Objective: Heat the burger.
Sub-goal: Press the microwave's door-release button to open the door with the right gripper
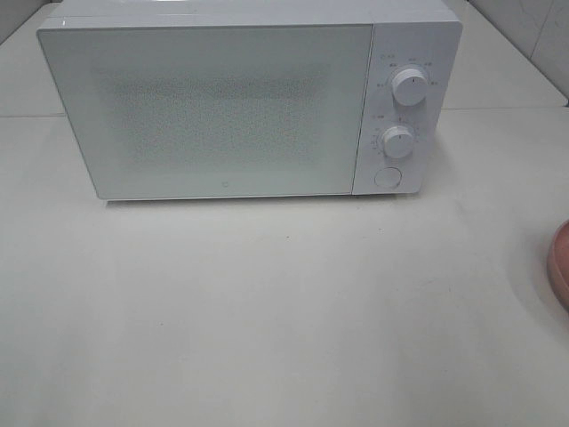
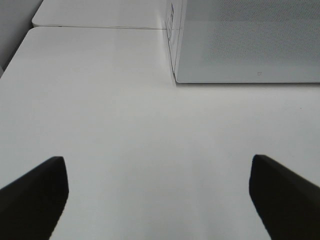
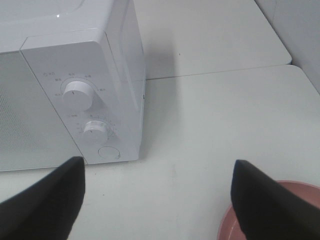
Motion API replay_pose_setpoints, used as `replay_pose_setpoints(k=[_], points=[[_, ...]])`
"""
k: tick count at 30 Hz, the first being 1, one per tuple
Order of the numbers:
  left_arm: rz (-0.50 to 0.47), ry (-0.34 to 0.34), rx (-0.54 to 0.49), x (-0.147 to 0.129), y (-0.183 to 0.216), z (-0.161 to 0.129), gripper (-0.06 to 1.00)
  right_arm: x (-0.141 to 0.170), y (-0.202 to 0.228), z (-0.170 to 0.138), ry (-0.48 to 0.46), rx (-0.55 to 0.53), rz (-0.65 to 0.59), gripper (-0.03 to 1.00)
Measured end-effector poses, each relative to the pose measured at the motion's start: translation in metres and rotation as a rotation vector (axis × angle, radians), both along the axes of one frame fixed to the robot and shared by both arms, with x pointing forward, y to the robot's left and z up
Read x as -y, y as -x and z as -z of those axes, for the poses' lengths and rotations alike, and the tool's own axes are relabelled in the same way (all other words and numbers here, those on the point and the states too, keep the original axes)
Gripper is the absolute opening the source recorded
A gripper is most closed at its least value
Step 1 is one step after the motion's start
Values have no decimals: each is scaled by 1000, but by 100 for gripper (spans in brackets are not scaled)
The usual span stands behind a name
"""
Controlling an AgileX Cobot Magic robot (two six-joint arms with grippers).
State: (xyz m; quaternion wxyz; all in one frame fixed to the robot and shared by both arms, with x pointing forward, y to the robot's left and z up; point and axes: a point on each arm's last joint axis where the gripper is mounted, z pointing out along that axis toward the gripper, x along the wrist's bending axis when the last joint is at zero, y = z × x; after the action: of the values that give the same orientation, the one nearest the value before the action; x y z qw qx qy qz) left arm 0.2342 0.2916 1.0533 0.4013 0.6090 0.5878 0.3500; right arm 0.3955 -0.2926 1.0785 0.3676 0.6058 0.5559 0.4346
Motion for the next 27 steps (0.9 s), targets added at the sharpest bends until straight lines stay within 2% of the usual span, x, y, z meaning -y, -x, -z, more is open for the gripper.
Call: replay_pose_setpoints(k=[12,23,27], points=[[0,0,0,0,0,0,90,0,-16,39,-6,64,8,76],[0,0,0,0,0,0,90,1,-24,65,-86,211,36,70],[0,0,0,0,0,0,90,0,-27,75,-94,198,41,70]])
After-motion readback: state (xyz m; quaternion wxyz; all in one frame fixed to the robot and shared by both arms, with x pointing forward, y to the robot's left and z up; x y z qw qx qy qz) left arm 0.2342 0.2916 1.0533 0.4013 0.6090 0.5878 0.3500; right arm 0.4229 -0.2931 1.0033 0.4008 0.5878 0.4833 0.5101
